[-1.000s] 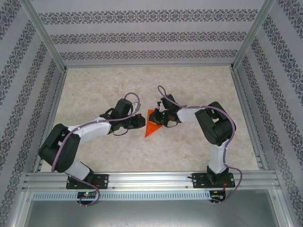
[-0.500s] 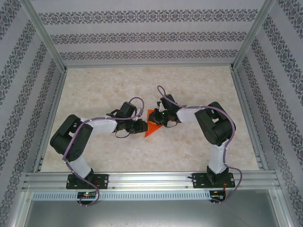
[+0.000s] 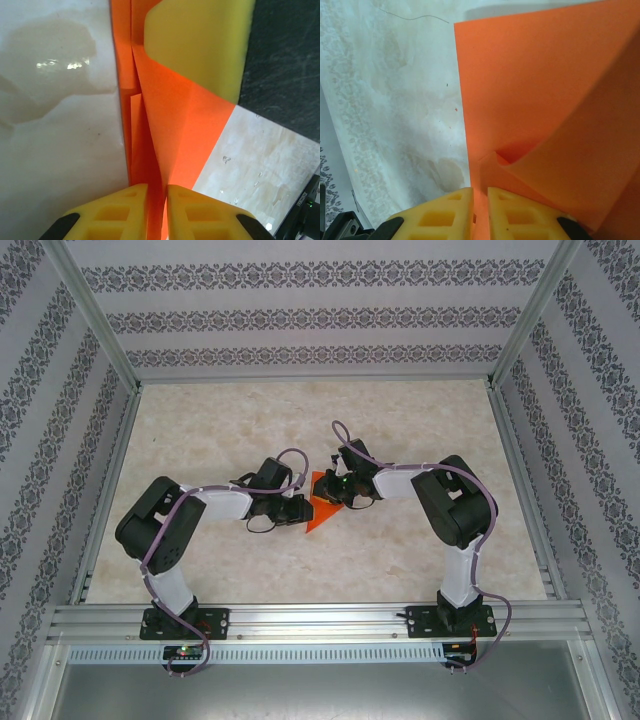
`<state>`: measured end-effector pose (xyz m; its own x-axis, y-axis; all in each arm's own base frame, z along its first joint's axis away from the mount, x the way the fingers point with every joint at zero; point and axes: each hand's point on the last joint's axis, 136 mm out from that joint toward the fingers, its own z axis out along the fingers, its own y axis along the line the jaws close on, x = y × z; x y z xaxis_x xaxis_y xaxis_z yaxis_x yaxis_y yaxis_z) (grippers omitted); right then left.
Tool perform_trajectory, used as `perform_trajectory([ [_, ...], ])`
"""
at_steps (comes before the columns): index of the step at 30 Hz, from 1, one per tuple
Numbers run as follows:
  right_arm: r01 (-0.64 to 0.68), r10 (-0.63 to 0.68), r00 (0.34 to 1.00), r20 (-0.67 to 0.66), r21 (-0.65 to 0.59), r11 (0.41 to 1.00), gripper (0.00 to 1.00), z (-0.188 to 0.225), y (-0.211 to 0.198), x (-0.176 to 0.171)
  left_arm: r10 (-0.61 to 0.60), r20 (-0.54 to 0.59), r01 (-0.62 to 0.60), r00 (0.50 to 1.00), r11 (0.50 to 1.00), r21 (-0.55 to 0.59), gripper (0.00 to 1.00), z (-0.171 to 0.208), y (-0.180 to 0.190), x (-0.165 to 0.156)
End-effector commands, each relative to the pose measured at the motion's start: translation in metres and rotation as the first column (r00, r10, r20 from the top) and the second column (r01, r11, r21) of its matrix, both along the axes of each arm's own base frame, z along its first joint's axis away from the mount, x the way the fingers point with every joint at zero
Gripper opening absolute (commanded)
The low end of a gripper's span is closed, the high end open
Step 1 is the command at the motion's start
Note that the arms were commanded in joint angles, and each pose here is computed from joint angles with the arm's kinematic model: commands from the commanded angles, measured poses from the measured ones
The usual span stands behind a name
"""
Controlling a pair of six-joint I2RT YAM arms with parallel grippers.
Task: Fold a paper plane with a square sheet of paper (pick it up from the middle)
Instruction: Fourth fold the wing at the center of the table.
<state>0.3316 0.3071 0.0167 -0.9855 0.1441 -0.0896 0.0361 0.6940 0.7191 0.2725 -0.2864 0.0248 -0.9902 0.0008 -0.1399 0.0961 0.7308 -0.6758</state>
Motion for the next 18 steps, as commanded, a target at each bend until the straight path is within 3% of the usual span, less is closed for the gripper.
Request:
perform_trajectory([
  [1,-0.001,-0.002,0.999,-0.046,-0.063,0.998,0.16,-0.022,-0.005,-0.012,-0.015,0.035,0.017,0.999,0.999,-0.046,0.21,0.011,-0.012,0.007],
  [8,-0.003,0.001,0.999,-0.045,-0.058,0.998,0.16,-0.021,-0.004,-0.012,-0.008,0.034,0.009,0.999,0.999,-0.037,0.15,0.007,-0.012,0.008],
  [11,-0.004,0.002,0.999,-0.039,-0.047,0.999,0.16,-0.017,-0.003,-0.011,0.004,0.027,-0.003,1.000,0.999,-0.035,0.07,0.004,-0.010,0.008],
  [13,0.000,-0.001,1.000,-0.025,-0.025,1.000,0.18,-0.010,-0.001,-0.009,0.031,0.031,-0.030,0.999,0.999,-0.027,0.01,0.002,-0.006,0.007],
  [18,0.021,-0.023,0.999,0.043,0.030,0.999,0.26,0.021,-0.001,0.003,0.095,0.030,-0.095,0.995,0.995,-0.013,0.00,-0.003,0.008,0.006],
])
